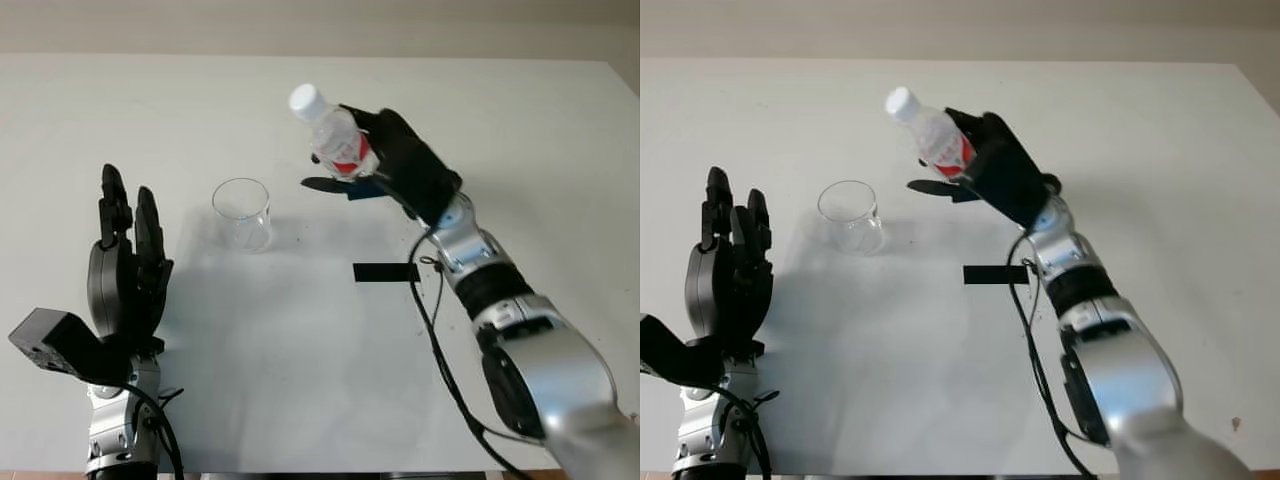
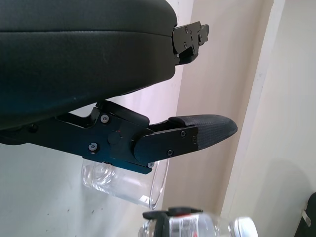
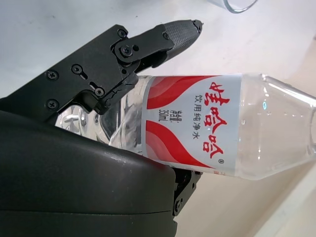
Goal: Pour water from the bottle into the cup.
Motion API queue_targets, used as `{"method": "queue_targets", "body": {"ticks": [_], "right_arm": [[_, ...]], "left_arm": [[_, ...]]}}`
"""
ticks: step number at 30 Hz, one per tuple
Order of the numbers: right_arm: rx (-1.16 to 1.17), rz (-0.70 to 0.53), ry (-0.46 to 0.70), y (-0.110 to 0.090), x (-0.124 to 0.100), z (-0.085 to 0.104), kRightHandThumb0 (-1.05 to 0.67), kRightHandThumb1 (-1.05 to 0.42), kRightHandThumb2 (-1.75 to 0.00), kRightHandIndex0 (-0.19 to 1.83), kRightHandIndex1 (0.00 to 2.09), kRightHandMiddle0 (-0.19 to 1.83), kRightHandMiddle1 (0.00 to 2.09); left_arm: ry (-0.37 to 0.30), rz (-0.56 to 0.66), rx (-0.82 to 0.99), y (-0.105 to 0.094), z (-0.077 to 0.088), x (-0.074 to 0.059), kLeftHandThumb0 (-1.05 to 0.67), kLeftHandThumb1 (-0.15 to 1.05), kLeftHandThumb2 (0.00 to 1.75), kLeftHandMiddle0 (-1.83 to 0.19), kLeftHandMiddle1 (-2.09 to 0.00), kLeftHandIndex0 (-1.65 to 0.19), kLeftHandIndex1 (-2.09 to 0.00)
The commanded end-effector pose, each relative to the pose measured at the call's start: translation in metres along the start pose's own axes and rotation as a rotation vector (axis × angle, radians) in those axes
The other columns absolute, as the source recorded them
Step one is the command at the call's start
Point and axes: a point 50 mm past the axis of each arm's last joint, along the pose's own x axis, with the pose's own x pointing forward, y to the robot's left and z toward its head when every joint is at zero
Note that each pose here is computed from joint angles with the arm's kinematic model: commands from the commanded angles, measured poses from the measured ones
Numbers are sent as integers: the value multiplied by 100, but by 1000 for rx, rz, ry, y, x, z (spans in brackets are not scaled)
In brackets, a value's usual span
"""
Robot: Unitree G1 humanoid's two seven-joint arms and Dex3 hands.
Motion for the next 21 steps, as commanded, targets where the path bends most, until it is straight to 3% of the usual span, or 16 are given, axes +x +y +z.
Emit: {"method": "queue_targets", "body": {"ticks": [1,10,16,21], "right_arm": [[-35,-18,-26,-5,9,14,-27,-105,-27,131,209,116,209],[-134,-30,-9,-6,18,26,-29,-105,-27,127,209,109,209],[-389,-56,-107,-9,17,32,-29,-105,-23,125,209,109,209],[-558,-86,-161,-14,17,36,-28,-105,-20,114,209,92,209]], "left_arm": [[29,16,-2,3,-8,-9,-64,105,57,13,-5,19,-1],[33,23,-2,4,-9,-9,-65,105,56,12,-5,19,-3],[31,27,-10,4,-9,-10,-65,105,55,13,-5,19,-4],[32,31,-5,4,-9,-10,-66,105,54,12,-6,19,-4]]}}
